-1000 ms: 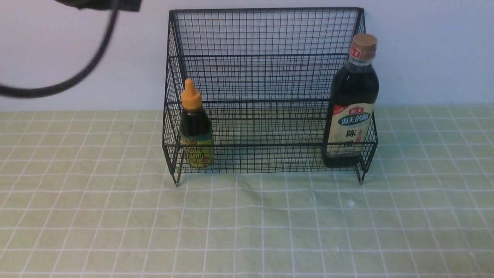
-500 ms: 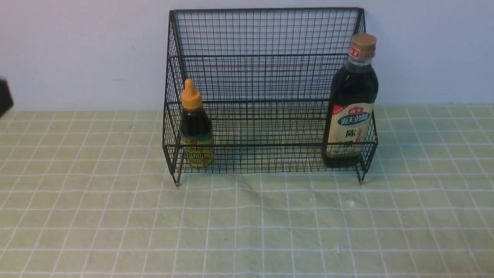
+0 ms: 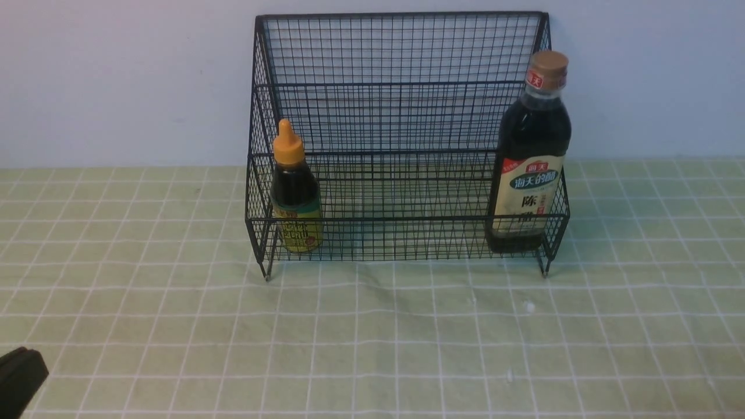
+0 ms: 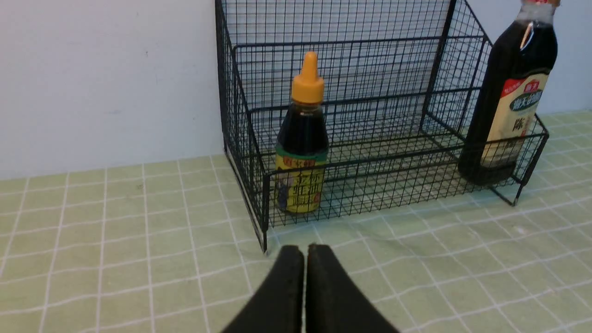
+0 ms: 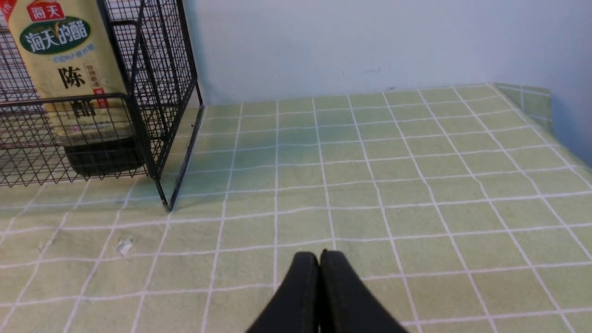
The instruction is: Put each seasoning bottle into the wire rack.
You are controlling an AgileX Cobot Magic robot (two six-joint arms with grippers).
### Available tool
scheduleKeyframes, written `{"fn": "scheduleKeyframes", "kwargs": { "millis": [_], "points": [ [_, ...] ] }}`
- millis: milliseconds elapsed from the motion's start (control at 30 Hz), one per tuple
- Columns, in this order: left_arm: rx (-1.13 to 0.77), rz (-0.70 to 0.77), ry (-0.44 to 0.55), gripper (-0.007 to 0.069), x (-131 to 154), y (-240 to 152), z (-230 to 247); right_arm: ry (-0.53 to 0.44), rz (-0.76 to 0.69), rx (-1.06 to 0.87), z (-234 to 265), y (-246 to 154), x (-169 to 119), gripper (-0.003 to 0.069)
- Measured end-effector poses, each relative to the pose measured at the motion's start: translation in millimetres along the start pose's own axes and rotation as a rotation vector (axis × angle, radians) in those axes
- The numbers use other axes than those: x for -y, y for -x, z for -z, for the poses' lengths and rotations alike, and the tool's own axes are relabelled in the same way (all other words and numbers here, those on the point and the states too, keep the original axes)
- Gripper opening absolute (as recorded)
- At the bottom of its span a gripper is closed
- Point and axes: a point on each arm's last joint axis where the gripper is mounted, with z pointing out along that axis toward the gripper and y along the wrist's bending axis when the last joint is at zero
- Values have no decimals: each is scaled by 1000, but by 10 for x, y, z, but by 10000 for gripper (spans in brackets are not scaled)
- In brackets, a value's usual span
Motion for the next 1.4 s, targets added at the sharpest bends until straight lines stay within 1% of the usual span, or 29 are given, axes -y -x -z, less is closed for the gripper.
{"fn": "scheduleKeyframes", "kwargs": {
  "millis": [233, 333, 367, 433, 500, 633, 767, 1400],
  "points": [
    [-10, -33, 31, -7, -38, -156, -60, 0, 0, 0, 0, 0, 0, -13],
    [12, -33, 100, -7, -94, -369, -111, 0, 0, 0, 0, 0, 0, -13],
    [13, -31, 109, -7, -104, -416, -126, 0, 0, 0, 0, 0, 0, -13],
    [19, -28, 167, -7, -153, -614, -170, 0, 0, 0, 0, 0, 0, -13],
    [-1, -24, 205, -7, -190, -772, -213, 0, 0, 0, 0, 0, 0, -13],
    [-44, -12, 240, -7, -218, -886, -233, 0, 0, 0, 0, 0, 0, -13],
    [-108, -6, 241, -7, -218, -945, -228, 0, 0, 0, 0, 0, 0, -13],
    [-109, -5, 241, -7, -218, -946, -228, 0, 0, 0, 0, 0, 0, -13]
  ]
}}
